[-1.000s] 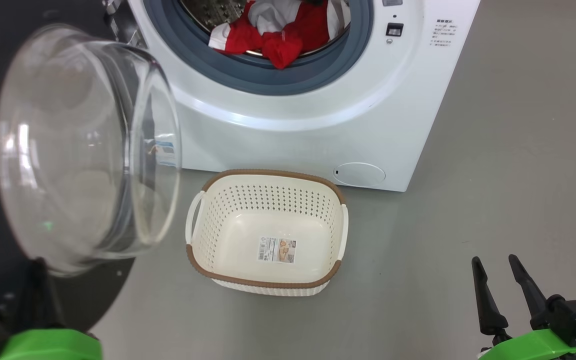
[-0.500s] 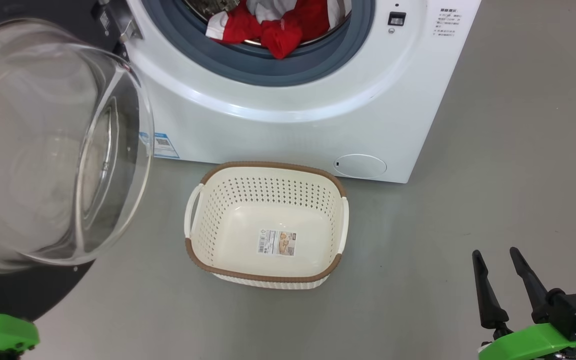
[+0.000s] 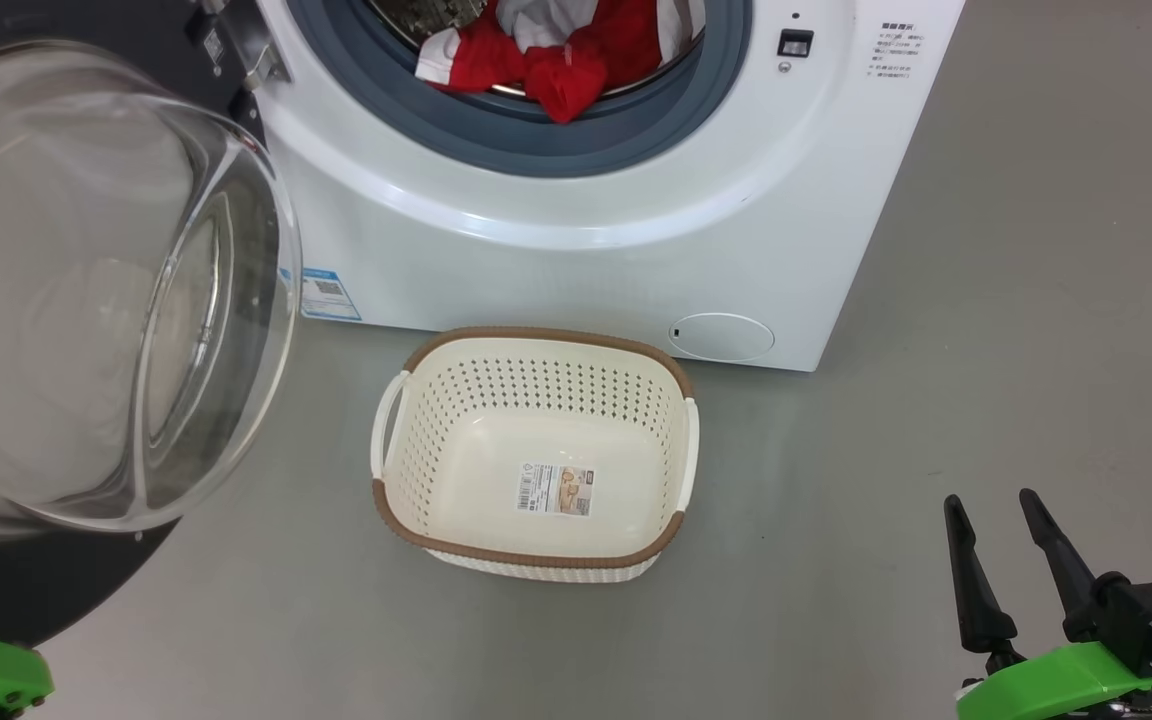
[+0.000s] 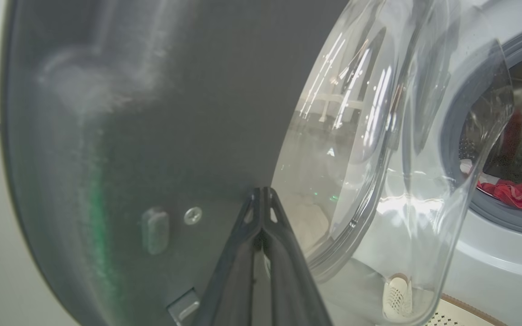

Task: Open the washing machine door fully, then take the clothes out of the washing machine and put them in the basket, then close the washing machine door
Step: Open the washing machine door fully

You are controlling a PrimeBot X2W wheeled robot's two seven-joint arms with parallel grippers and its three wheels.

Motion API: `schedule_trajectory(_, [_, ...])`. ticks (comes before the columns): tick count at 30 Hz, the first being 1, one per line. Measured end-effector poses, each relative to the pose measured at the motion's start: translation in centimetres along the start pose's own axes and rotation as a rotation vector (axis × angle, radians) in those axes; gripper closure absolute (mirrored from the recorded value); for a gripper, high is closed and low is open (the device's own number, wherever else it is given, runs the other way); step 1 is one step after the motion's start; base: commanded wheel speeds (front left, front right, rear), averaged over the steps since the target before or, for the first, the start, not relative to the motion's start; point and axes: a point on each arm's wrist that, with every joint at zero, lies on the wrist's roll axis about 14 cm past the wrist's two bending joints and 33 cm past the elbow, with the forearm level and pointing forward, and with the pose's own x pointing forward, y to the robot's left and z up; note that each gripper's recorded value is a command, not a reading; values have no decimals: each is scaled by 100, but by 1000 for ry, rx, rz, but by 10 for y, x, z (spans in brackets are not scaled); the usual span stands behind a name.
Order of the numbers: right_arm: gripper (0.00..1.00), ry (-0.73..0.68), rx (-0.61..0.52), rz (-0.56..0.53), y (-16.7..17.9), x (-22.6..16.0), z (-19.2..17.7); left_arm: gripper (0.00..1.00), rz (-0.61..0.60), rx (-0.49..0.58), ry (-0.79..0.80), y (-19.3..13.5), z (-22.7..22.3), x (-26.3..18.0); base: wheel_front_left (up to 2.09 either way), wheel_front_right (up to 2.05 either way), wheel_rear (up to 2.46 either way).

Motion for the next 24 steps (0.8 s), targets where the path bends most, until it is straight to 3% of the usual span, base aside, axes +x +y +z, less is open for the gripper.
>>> schedule_trajectory(13, [0, -13, -1, 2, 1, -4, 5, 100, -54, -2, -51, -20, 8, -26, 0, 0, 0])
schedule_trajectory(23, [0, -28, -4, 0, 1, -10, 10, 100, -238, 4, -33, -69, 5, -64, 0, 0, 0])
schedule_trajectory(24, [0, -29, -4, 0, 1, -10, 11, 84, -257, 5, -28, -74, 5, -67, 0, 0, 0])
